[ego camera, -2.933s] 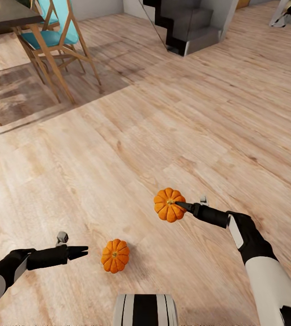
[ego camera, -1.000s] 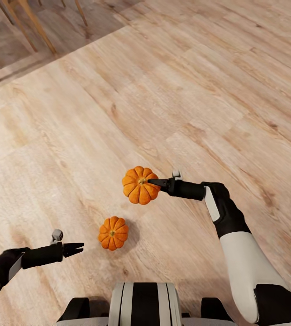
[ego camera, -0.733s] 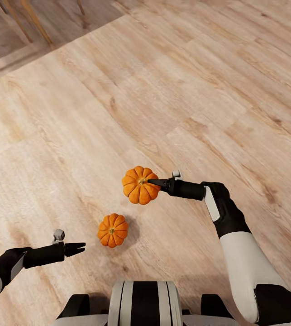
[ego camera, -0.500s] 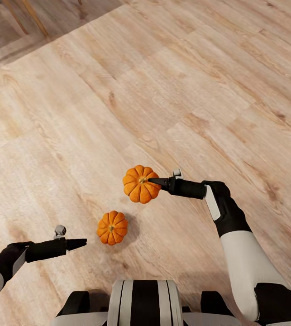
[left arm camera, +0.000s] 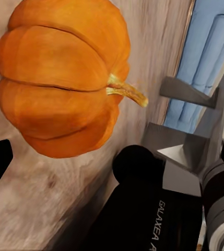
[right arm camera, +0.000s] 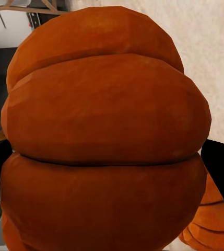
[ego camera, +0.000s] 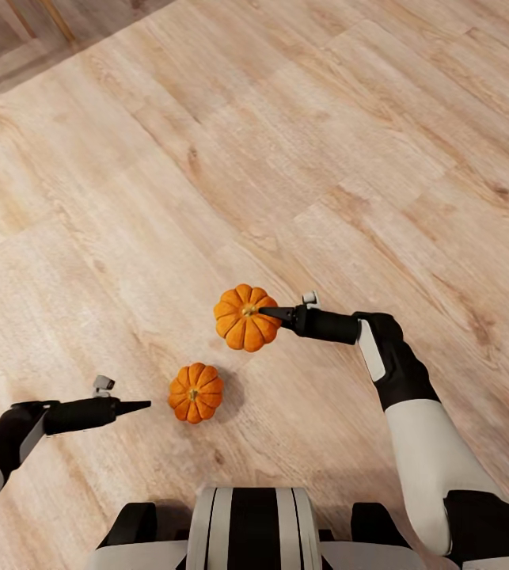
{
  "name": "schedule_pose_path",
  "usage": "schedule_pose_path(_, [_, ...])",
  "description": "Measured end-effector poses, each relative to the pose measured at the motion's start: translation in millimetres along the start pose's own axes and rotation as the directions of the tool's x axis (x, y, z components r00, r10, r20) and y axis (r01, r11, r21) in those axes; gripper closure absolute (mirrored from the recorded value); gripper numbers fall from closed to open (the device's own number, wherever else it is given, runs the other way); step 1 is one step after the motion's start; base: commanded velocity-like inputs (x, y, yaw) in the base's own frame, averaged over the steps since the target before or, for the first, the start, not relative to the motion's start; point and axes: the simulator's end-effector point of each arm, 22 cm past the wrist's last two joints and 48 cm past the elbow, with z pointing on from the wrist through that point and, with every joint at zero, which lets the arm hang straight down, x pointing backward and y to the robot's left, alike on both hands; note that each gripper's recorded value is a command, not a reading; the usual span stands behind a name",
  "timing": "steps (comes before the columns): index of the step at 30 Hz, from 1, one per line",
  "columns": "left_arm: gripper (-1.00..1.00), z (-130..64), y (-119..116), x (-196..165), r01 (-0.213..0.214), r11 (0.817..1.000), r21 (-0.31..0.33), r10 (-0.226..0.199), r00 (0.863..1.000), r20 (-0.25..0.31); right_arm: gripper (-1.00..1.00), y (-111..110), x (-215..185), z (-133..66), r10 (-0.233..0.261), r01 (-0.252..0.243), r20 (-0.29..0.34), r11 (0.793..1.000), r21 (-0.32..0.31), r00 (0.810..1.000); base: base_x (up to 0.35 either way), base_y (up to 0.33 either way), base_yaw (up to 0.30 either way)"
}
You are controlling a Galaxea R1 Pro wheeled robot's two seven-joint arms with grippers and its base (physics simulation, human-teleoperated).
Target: Place each of the two pumpkins and all three candles from the living room inside a cabinet in the living room (use any cabinet), then make sure every cabinet is closed, and position the cauldron so it is next to a table in the living room.
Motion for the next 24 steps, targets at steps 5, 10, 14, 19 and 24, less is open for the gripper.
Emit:
schedule_pose_path(5, [-1.00, 9.3, -6, -6, -0.022, 1.000, 0.020, 0.022, 1.000, 0.002, 1.00, 1, -1, 1.0, -0.004, 0.004, 0.001, 1.000, -0.005, 1.000, 0.000, 0.000, 0.000])
schedule_pose_path(10, [-1.00, 9.9, -7, -14, -0.038, 0.999, 0.020, 0.038, 0.999, 0.005, 1.00, 1, -1, 1.6, -0.005, 0.005, 0.001, 1.000, -0.005, 1.000, 0.000, 0.000, 0.000])
schedule_pose_path(14, [-1.00, 0.6, -3, -17, -0.044, 0.999, 0.002, 0.044, 0.999, 0.008, 1.00, 1, -1, 2.3, -0.003, 0.003, 0.001, 1.000, -0.007, 1.000, 0.000, 0.000, 0.000])
schedule_pose_path(19, [-1.00, -3.8, -2, -20, -0.046, 0.999, -0.003, 0.046, 0.999, 0.021, 1.00, 1, -1, 2.4, -0.003, 0.003, 0.001, 1.000, -0.007, 1.000, 0.000, 0.000, 0.000])
schedule_pose_path(24, [-1.00, -4.8, -2, -21, -0.046, 0.999, -0.007, 0.046, 0.999, 0.025, 1.00, 1, 0, 2.3, -0.002, 0.002, 0.001, 1.000, -0.007, 1.000, 0.000, 0.000, 0.000])
